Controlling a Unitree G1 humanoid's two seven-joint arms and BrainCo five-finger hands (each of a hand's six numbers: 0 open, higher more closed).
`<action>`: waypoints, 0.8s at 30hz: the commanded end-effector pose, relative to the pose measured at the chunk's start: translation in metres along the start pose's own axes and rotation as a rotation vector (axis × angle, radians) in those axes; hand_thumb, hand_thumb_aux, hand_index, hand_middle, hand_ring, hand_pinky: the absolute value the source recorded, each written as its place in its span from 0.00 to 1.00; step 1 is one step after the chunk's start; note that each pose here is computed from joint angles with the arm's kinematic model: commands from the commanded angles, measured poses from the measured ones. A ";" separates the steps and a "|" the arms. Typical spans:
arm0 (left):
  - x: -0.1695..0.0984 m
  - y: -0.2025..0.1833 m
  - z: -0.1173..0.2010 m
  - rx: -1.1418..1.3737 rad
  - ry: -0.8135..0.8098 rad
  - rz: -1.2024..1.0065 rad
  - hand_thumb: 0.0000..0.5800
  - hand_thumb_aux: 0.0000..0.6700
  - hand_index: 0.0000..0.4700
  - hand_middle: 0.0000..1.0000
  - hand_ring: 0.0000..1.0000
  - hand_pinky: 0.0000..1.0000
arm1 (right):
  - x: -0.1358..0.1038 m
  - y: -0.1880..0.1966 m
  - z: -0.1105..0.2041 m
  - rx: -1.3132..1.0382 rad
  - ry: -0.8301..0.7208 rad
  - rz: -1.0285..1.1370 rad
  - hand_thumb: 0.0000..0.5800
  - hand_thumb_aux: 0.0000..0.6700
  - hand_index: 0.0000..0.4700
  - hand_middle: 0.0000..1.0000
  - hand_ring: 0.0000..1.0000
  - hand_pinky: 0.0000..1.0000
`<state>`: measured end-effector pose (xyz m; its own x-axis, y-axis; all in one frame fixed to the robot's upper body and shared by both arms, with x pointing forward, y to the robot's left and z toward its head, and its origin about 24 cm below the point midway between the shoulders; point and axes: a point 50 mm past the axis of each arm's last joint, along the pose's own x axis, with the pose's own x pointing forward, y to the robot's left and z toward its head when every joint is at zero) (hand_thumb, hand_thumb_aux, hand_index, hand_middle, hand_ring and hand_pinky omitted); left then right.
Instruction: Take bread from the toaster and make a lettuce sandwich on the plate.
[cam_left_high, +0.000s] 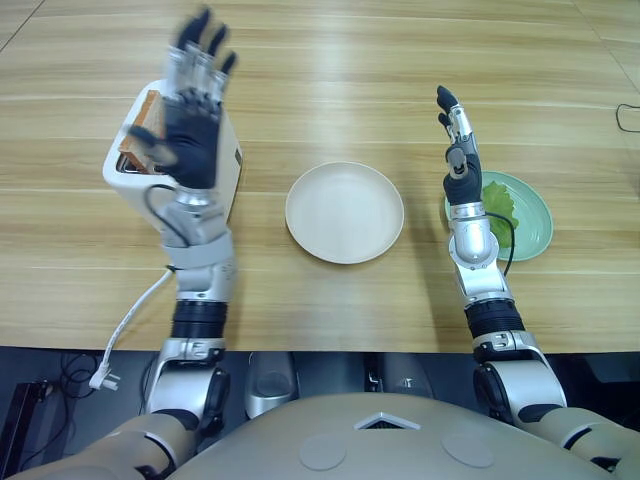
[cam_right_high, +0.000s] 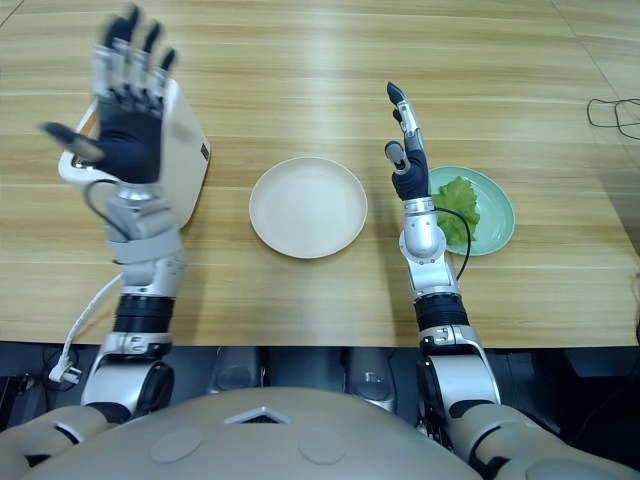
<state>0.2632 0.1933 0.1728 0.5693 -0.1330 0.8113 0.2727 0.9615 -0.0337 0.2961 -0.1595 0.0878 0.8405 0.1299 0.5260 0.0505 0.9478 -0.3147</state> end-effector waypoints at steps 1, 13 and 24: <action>0.002 0.023 0.035 0.245 -0.094 0.010 0.00 0.00 0.00 0.00 0.00 0.00 | 0.000 0.000 0.000 -0.005 -0.004 0.005 0.00 0.00 0.00 0.00 0.00 0.00; -0.041 0.136 0.031 1.179 0.326 0.081 0.00 0.00 0.00 0.00 0.00 0.00 | -0.001 -0.001 -0.001 -0.006 0.002 -0.003 0.00 0.00 0.00 0.00 0.00 0.00; -0.078 0.156 0.003 1.379 0.591 0.008 0.00 0.00 0.00 0.00 0.00 0.00 | -0.002 0.001 -0.002 0.000 0.008 -0.004 0.00 0.00 0.00 0.00 0.00 0.00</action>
<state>0.2599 0.3527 0.1117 0.8652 0.1287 0.4846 -0.4917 0.4070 0.7698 0.2959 -0.1584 0.0885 0.8353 0.1298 0.5342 0.0535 0.9479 -0.3140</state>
